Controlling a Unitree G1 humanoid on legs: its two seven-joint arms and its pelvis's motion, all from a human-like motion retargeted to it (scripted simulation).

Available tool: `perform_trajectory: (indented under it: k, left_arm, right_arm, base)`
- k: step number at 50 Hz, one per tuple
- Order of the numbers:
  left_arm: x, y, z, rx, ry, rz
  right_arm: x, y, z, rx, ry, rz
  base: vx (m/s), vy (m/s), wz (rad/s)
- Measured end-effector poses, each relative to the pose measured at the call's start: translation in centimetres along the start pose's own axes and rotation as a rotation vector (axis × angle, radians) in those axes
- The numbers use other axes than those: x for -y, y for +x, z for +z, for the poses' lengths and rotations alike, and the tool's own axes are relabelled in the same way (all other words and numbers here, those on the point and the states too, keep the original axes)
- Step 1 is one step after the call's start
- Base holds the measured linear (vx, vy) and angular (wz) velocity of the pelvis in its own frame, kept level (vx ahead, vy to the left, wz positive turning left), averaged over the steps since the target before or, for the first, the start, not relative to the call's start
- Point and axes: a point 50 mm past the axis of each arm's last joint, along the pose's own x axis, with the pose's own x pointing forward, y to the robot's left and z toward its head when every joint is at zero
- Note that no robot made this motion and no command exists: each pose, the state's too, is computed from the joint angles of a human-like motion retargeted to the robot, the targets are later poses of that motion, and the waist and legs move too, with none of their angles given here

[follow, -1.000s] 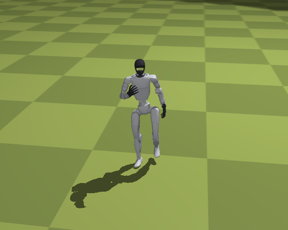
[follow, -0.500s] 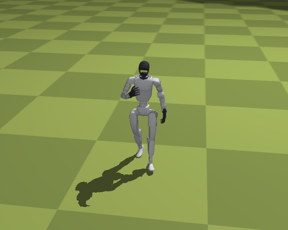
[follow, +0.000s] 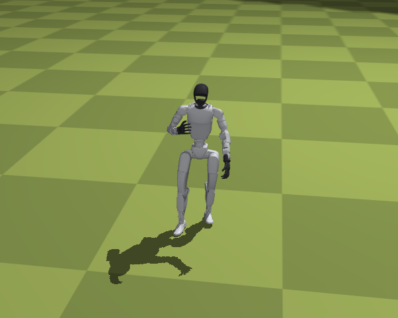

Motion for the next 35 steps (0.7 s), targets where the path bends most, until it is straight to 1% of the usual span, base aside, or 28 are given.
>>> perform_trajectory:
  k: [5, 10, 18, 26, 30, 35]
  left_arm:
    - [0.4, 0.2, 1.7, 0.049, 0.036, -0.021]
    - [0.9, -0.1, -0.6, -0.014, 0.108, -0.064]
    - [1.7, -2.8, -10.0, -0.275, 0.126, -0.093]
    - [2.6, -9.3, -20.5, -0.622, 0.048, -0.107]
    - [3.1, -12.3, -23.7, -0.723, -0.026, -0.124]
    - [4.1, -14.7, -25.7, -0.778, -0.118, -0.143]
  right_arm:
    - [0.2, 0.3, 0.0, -0.023, -0.156, 0.039]
    - [0.2, 0.2, 0.3, -0.018, -0.269, 0.087]
    - [0.8, -0.5, 0.7, -0.014, -0.376, 0.097]
    - [1.1, -1.5, 0.5, -0.030, -0.361, 0.038]
    - [1.2, -1.6, 0.7, -0.018, -0.335, 0.014]
    - [1.2, -1.2, 0.8, 0.007, -0.319, -0.002]
  base:
    - [0.41, -0.06, 0.49]
    - [0.43, -0.14, 0.13]
    - [0.52, -0.17, 0.22]
    - [0.51, -0.21, 0.12]
    - [0.39, -0.22, 0.02]
    - [0.36, -0.15, -0.47]
